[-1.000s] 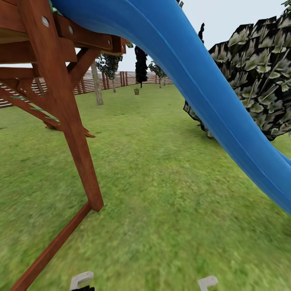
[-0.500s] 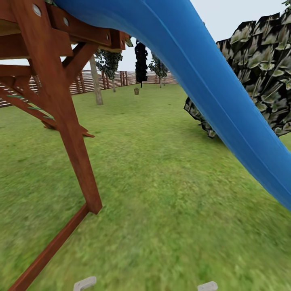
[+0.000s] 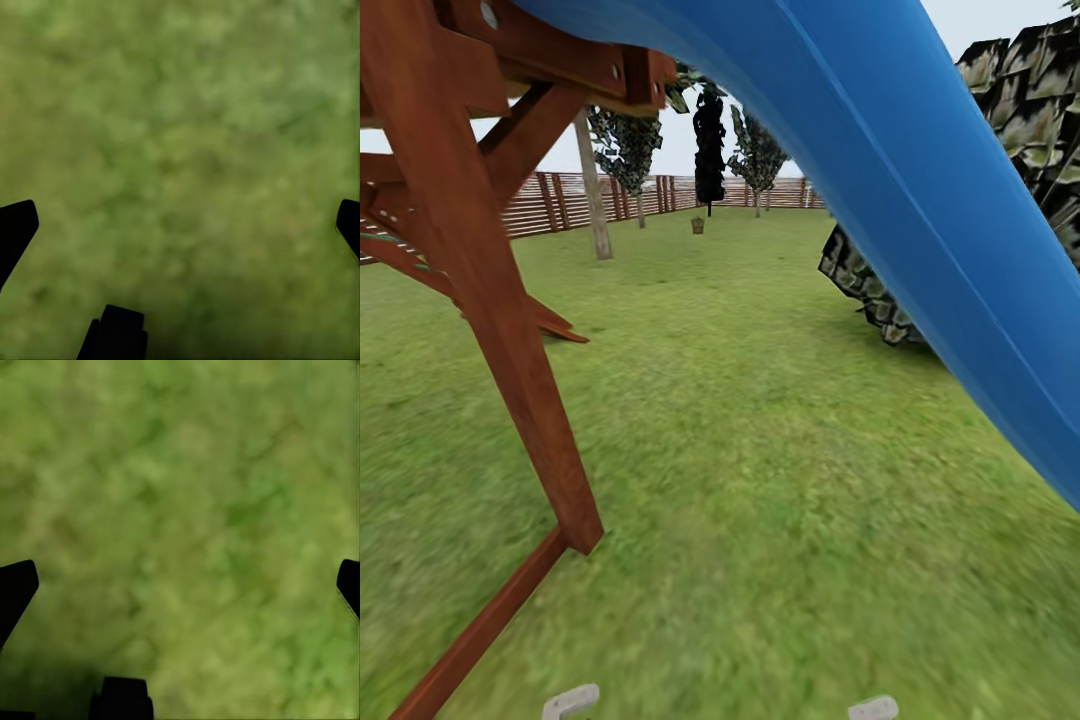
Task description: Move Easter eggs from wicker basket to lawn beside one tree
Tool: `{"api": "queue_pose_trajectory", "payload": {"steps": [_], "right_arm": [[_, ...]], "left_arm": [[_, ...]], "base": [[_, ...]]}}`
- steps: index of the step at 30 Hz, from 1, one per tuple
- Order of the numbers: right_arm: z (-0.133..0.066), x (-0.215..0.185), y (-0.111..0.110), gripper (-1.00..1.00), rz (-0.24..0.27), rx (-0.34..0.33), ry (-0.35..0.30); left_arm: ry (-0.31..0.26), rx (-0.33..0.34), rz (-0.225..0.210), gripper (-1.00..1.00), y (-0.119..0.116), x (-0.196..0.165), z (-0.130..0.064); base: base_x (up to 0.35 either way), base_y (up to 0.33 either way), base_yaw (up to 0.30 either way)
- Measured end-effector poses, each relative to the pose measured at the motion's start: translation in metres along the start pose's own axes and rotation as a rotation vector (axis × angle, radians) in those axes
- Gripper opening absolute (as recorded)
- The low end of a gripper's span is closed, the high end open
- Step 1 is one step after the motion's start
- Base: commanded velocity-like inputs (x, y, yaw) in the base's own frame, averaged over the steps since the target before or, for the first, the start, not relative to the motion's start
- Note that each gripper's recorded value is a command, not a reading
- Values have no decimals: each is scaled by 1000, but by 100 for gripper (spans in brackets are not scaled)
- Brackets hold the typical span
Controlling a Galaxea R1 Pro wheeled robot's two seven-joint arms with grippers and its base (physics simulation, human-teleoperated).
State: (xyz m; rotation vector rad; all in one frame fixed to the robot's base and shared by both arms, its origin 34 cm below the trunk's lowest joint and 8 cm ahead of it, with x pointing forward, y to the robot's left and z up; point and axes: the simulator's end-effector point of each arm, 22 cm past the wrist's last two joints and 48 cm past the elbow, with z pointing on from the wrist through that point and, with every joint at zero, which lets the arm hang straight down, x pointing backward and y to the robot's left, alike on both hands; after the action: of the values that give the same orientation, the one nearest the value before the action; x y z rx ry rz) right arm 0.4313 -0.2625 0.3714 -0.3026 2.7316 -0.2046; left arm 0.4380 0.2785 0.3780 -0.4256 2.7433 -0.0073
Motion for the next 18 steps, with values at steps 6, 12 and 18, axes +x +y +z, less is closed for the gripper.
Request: {"api": "queue_pose_trajectory", "payload": {"steps": [6,12,18], "right_arm": [[10,6,2,100,0,1,0],[21,12,4,100,1,1,0],[31,18,6,100,1,2,0]], "left_arm": [[0,0,0,100,1,6,11],[0,0,0,100,2,11,21],[-1,0,0,100,4,17,32]], "base": [[329,0,0],[329,0,0],[329,0,0]]}}
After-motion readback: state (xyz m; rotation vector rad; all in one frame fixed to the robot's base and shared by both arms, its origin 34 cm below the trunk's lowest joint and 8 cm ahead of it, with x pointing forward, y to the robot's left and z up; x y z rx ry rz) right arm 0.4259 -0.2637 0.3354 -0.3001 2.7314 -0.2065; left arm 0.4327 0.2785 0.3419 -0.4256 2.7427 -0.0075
